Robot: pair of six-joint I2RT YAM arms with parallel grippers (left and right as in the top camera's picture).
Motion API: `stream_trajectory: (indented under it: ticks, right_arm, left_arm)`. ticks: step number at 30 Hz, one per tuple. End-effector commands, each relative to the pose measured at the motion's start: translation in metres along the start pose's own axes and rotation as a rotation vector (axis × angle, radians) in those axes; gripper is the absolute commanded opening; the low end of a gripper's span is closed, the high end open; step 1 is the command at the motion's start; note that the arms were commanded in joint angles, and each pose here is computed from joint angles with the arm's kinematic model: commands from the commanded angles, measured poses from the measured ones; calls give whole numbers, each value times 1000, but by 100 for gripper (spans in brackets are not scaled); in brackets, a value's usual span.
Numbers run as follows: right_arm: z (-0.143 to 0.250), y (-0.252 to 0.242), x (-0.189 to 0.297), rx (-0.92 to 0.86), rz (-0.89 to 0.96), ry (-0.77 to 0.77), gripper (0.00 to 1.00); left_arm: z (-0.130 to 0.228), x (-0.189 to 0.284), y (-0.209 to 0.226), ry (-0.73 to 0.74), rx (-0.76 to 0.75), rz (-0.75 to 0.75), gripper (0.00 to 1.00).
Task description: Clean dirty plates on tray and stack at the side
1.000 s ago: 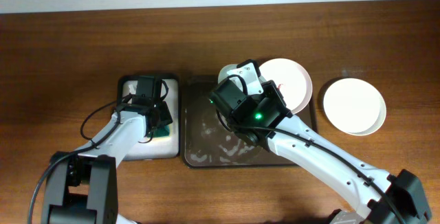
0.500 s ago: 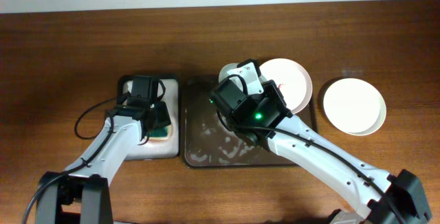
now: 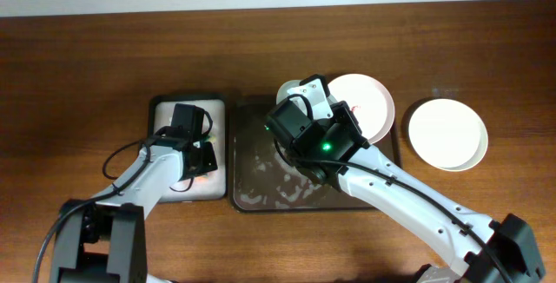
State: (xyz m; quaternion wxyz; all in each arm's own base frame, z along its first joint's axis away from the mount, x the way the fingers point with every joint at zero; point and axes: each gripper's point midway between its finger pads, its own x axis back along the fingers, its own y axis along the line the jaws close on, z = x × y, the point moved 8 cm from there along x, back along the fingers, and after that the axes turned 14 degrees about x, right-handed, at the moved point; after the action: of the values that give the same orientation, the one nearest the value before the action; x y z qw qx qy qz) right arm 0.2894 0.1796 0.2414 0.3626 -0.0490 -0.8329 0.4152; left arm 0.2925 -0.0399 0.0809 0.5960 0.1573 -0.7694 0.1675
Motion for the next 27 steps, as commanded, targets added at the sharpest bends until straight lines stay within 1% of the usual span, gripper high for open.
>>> stream_trajectory:
  ticks: [1,2,3,5,6,9,10,11,12,14,19,20,21,23,24,25,27]
  right_arm:
    - [-4,-11,5,-42,29,-19,4]
    - [-4,-11,5,-42,29,-19,4]
    - [-4,-11,5,-42,29,-19,4]
    - [-4,-11,5,-43,29,-20,4]
    - [-4,-11,5,-43,29,-20,4]
    - [-4,-11,5,-43,29,-20,4]
    - [-4,-11,5,-43,29,-20,4]
    - [-4,-11,5,-43,29,-20,4]
    - [-4,-11,5,-43,29,-20,4]
    - [-4,-11,5,-43,29,-20,4]
    - [-4,-11,5,-43,29,-20,4]
    - [-4,-11,5,-43,28,-20,4]
    - [-4,-11,5,-42,28,-20,4]
    - [-4,-11,5,-42,28,-20,4]
    - [-4,-11,5,-42,28,-20,4]
    - [-4,-11,5,-42,28,-20,4]
    - [-4,-11,5,-42,28,-20,4]
  left_arm:
    - [-12,26,0,-81,4,19,43]
    - [-14,33,-1,-103,7,34,63]
    - [-15,38,-1,-117,9,44,72]
    - [-15,38,-1,-118,10,46,82]
    - [-15,38,-1,-119,10,46,82]
    - [-18,37,-4,-137,12,58,82]
    - [-19,35,-5,-140,12,62,80]
    - [-20,34,-6,-143,13,65,78]
    - [-21,30,-7,-137,12,73,69]
    - [-20,23,-9,-118,17,79,59]
    - [-12,-3,-11,-31,28,68,57]
    - [-12,-8,-12,-23,27,69,54]
    - [-11,-11,-12,-17,27,64,46]
    - [-12,-11,-12,-20,27,61,39]
    - [-14,-10,-11,-40,28,49,42]
    - [-17,-7,-10,-58,29,38,50]
    - [-23,4,-11,-104,33,45,53]
